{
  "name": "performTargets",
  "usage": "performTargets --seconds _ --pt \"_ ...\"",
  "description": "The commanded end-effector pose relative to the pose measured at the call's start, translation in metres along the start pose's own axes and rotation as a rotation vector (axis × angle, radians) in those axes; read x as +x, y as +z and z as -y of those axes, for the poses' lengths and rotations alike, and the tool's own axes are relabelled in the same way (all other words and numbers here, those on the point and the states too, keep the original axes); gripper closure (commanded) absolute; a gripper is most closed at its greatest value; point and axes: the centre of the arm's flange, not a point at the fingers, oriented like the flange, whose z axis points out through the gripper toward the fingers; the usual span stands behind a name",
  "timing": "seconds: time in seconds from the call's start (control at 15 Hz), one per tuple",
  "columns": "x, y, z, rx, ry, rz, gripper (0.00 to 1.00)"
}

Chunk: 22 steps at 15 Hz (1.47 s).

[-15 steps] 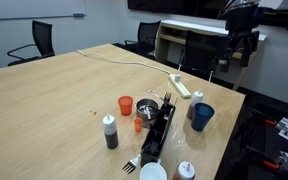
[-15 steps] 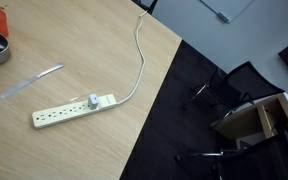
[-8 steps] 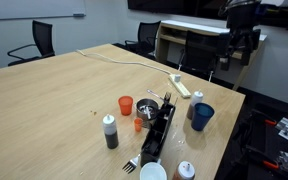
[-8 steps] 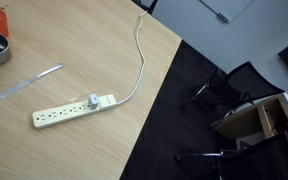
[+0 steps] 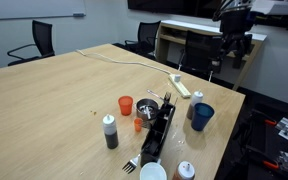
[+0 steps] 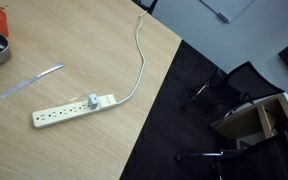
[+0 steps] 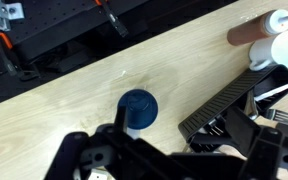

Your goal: Remove the spoon from the rack and put it on the table

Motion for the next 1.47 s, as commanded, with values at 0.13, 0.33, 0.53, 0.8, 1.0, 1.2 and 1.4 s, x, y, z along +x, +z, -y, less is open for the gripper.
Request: performTargets --seconds 0.13,0.33,0.53,0.8,1.0,1.2,1.4 --pt "0.026 0.036 0.023 0.015 -0.031 -0.062 0.00" --pt "0.042 0.063 0.033 0.040 -0.025 -0.075 0.00" --pt "0.060 0.089 0.040 0.077 0.043 -0.073 0.00" --pt "0.069 0.107 0.033 0.072 0.081 -0.077 0.00" --pt "0.073 0.113 0.032 0.069 0.087 -0.070 0.00" --pt "0.071 0.110 0.034 0.072 0.081 -0.076 0.00" --pt "0.074 0.113 0.033 0.084 0.108 -0.099 0.00"
